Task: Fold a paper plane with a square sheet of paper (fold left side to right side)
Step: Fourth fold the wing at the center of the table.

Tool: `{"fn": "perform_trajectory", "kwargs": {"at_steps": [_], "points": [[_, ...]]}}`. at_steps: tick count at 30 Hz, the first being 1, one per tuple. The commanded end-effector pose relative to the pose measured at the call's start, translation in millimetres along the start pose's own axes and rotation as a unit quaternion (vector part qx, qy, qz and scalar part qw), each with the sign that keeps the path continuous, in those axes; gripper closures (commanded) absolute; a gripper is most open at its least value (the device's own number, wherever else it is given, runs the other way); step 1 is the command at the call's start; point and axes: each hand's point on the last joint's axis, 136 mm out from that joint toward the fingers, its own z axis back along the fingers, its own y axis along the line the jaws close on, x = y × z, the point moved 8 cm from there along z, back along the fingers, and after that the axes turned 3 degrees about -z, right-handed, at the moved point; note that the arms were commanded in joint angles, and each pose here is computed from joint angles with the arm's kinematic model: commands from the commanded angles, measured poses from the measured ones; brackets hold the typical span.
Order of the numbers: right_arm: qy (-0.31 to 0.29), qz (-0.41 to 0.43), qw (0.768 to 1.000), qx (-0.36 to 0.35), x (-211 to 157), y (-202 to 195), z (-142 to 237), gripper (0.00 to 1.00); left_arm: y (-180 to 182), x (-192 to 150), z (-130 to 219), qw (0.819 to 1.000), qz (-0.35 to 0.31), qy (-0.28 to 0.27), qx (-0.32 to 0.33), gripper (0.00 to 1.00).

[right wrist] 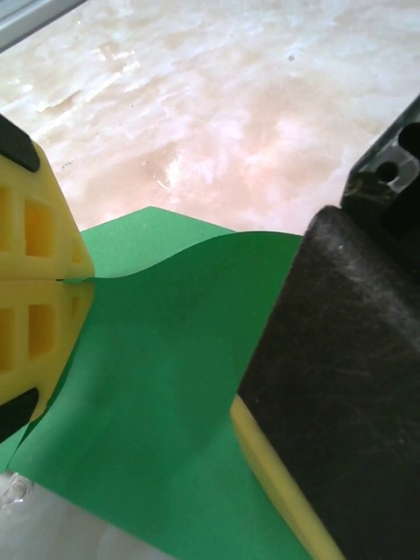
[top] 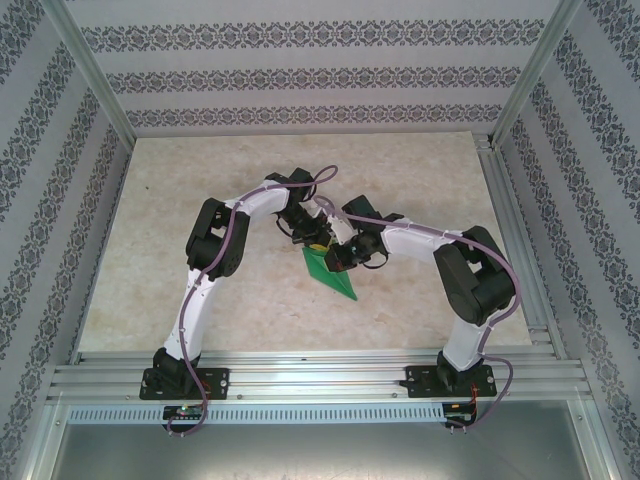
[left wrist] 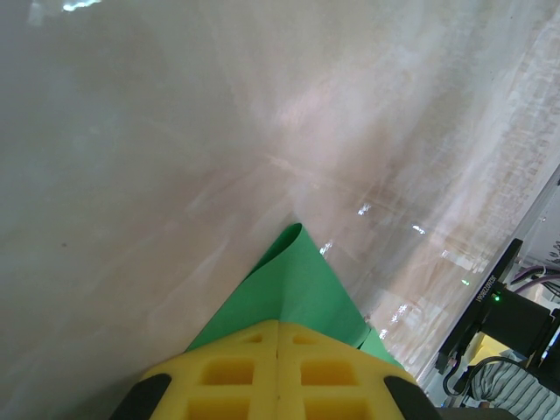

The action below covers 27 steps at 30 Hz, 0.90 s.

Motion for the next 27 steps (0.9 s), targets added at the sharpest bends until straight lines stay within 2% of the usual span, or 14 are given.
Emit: {"fn": "perform_trajectory", "kwargs": {"at_steps": [1,11,20,24,27], "points": [[0.008,-0.010,0.999,0.037,-7,-3,0,1.00,21,-1,-10,0.999,0.008,0.009,0.050,0.95],[0.012,-0.031,0.998,0.047,-8,-19,2,1.00,24,-2,-12,0.998,0.010,0.013,0.055,0.95],[0.020,-0.030,0.997,0.066,-8,-17,-1,1.00,18,1,-10,0.999,0.005,0.007,0.036,0.94],[0.022,-0.031,0.997,0.064,-9,-17,-2,1.00,6,5,5,1.000,-0.008,-0.012,0.014,0.88],[0.025,-0.033,0.997,0.063,-11,-17,-4,1.00,-9,12,37,0.998,-0.025,-0.052,-0.001,0.79]]}}
